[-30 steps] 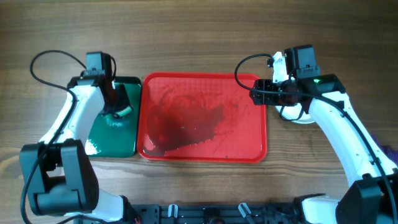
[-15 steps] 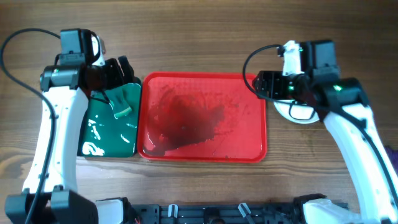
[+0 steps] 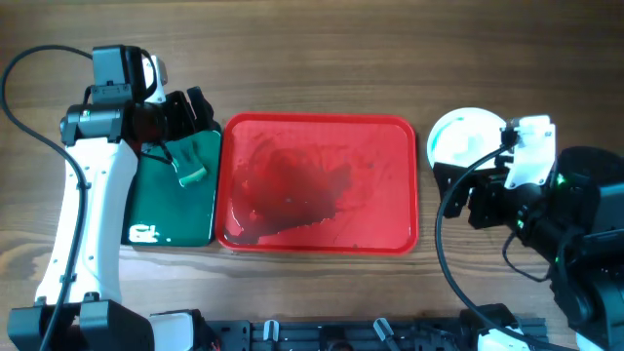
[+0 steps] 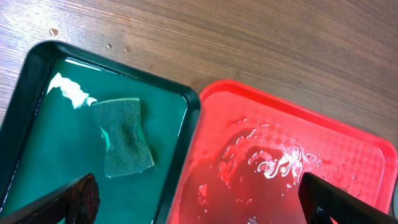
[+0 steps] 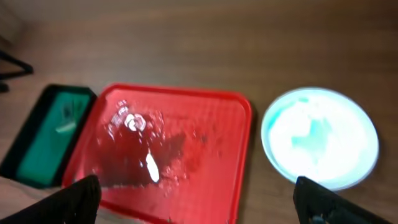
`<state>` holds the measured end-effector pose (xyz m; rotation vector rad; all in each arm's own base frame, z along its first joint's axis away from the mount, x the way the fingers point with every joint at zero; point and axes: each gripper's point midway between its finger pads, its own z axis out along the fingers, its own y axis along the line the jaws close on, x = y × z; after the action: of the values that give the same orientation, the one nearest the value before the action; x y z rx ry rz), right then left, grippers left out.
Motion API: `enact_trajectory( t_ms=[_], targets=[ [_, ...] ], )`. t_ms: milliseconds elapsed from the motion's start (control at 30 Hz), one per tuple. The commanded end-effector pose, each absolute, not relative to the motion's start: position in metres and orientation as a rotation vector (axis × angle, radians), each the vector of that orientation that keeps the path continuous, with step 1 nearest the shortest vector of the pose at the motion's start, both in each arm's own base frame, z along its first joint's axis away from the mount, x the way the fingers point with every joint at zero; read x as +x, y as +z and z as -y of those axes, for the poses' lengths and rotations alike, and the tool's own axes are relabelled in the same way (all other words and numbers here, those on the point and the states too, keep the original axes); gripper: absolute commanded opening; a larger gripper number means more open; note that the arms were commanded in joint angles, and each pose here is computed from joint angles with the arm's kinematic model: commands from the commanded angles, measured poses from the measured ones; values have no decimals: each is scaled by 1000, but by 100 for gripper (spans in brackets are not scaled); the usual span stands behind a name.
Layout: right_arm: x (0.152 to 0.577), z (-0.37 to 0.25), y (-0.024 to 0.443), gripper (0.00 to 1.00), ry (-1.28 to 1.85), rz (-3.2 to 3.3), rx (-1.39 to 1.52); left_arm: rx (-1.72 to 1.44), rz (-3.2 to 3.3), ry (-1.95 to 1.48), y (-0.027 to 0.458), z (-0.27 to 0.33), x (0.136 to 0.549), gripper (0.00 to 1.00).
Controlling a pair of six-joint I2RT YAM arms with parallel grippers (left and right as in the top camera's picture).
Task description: Clean dirty plates on tray and stack at the side
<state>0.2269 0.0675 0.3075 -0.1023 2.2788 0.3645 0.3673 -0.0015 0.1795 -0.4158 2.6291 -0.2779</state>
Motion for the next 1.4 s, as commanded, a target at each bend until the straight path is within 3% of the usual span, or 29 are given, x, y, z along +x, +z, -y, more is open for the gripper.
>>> enact_trajectory(
  t_ms=[0,200,700,1367],
  targets=[
    [240,-52,315,100,235,-2223,-85,-430,-2624,-303,180,2,369,100],
    [251,-30,310,100,72,-1938,-106,-430,-2624,-303,180,2,369,100],
    [242,-49,176,100,208,-1561,-159,-430,-2624,-303,180,2,369,100],
    [242,-48,175,100,204,-1568,-159,-424,-2622,-304,181,3,369,100]
  ],
)
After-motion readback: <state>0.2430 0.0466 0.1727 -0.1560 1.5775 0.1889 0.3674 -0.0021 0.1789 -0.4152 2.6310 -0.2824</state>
